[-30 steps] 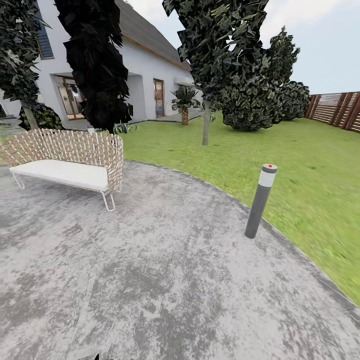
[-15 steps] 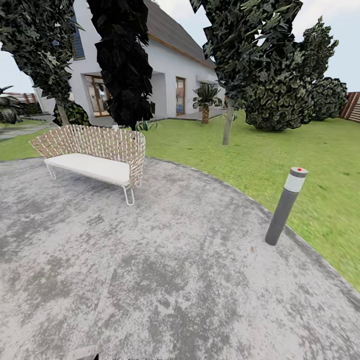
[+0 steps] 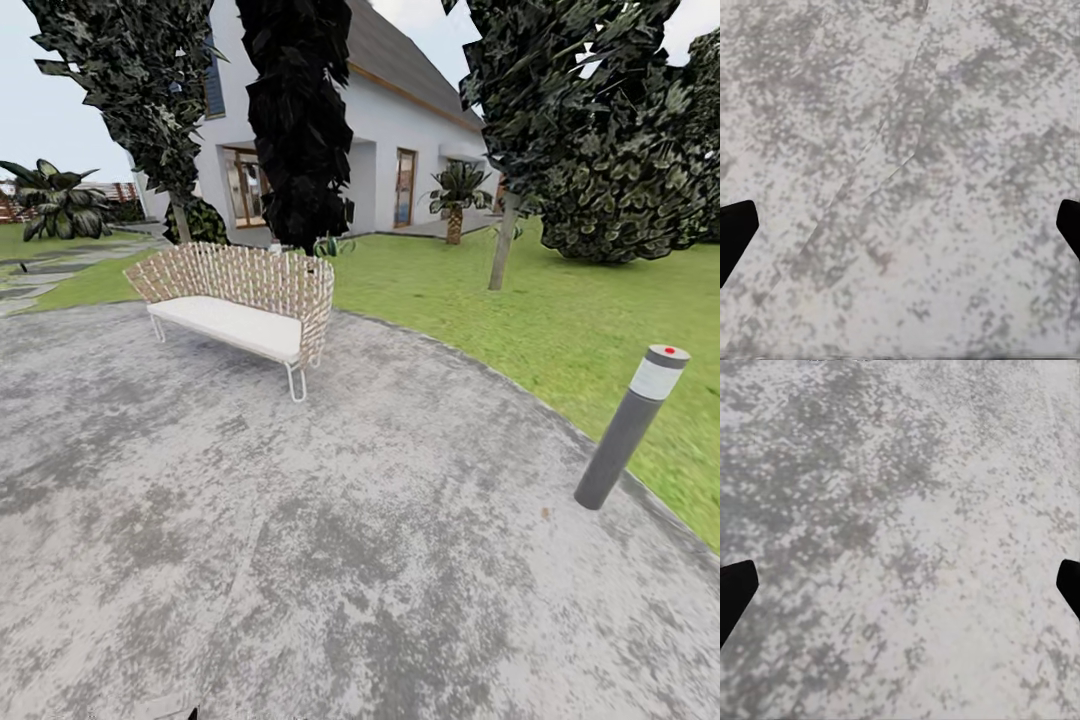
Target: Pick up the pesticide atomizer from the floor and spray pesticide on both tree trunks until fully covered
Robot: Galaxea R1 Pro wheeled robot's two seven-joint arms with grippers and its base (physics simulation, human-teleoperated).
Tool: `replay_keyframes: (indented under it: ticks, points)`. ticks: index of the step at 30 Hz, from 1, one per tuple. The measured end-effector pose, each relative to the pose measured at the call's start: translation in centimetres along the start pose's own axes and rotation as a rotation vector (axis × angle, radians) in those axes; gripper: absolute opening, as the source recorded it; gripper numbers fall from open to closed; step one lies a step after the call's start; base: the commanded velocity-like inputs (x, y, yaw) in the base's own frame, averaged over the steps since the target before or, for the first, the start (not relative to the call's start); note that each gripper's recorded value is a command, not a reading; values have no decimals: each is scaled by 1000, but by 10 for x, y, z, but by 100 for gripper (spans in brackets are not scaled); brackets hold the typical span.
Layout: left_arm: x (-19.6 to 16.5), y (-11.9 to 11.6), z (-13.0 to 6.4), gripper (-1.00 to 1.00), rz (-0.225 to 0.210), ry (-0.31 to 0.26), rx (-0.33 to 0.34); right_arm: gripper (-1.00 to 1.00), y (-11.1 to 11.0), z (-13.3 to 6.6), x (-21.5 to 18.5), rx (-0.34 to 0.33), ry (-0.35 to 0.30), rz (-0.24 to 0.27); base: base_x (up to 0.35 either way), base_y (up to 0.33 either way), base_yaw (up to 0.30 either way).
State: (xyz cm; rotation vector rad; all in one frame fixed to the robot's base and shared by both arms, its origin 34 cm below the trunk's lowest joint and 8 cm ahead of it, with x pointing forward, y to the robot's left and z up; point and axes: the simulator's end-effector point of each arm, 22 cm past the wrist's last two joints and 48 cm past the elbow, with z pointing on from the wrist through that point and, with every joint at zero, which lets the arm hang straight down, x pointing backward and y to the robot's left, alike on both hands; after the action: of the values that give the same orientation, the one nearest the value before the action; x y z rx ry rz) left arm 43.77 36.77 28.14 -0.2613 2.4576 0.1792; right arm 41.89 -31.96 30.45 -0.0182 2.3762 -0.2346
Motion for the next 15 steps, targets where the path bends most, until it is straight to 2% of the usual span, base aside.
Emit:
replay_keyframes:
  ticks: [11,15]
  points:
    - [5,-5,1,100,22,9,13,100,5,0,4,-10,9,-4,4,0,260]
    - [6,-3,1,100,16,11,7,100,5,0,4,-11,10,-4,177,0,267]
